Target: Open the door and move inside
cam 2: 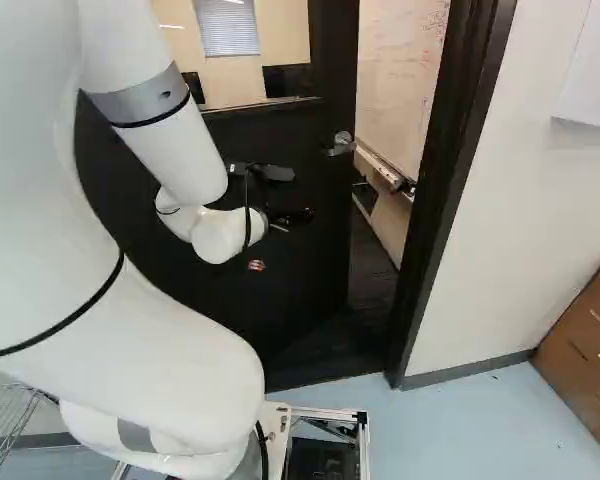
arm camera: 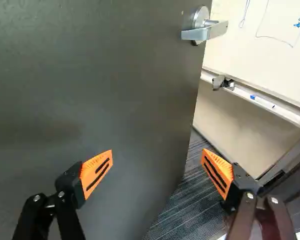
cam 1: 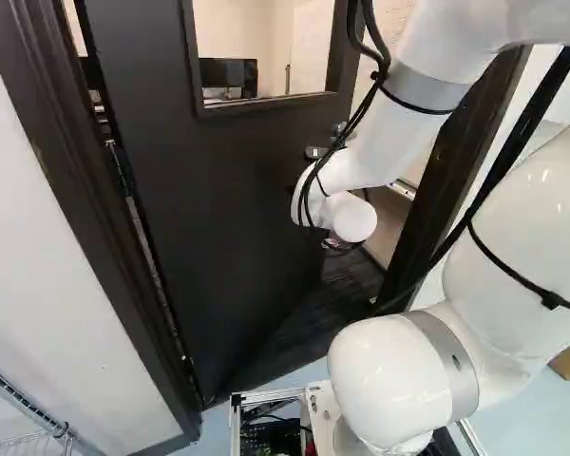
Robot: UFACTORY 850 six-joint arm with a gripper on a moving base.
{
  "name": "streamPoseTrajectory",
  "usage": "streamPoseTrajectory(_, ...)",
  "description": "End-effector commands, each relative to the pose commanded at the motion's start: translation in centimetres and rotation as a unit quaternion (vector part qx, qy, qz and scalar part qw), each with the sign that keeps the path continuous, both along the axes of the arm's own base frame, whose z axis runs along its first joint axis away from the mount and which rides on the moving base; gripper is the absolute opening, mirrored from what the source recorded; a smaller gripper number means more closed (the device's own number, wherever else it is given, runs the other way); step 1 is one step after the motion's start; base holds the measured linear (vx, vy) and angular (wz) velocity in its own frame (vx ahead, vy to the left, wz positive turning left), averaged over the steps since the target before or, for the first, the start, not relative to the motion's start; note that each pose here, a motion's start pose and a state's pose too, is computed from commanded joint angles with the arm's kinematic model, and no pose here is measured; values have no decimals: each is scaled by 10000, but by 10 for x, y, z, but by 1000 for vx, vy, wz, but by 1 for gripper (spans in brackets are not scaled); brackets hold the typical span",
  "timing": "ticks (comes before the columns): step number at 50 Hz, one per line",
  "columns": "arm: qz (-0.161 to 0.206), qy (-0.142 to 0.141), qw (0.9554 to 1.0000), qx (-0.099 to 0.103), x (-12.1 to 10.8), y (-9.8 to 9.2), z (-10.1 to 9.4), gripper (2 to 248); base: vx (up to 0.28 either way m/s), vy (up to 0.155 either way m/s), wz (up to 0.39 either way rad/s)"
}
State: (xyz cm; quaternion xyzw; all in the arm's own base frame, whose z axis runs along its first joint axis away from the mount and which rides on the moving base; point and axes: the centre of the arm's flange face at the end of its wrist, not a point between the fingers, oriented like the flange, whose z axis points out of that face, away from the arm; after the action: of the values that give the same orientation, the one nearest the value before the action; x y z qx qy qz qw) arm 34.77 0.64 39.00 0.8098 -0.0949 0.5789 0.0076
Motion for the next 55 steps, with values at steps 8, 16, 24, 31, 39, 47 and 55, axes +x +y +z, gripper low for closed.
streamPoseTrajectory(8, -58, 6, 10000, 56, 3, 3, 0, 247, 0, 0, 0)
streamPoseTrajectory(16, -116, 13, 9999, 112, 5, 7, 0, 247, 0, 0, 0)
streamPoseTrajectory(24, -174, 20, 9997, 168, 7, 11, 0, 247, 0, 0, 0)
streamPoseTrajectory(31, -222, 27, 9995, 217, 9, 14, 0, 247, 0, 0, 0)
streamPoseTrajectory(39, -254, 34, 9993, 263, 11, 18, 0, 247, 0, 0, 0)
streamPoseTrajectory(47, -250, 41, 9992, 299, 13, 24, 0, 247, 0, 0, 0)
streamPoseTrajectory(55, -227, 48, 9992, 328, 14, 30, -1, 247, 0, 0, 0)
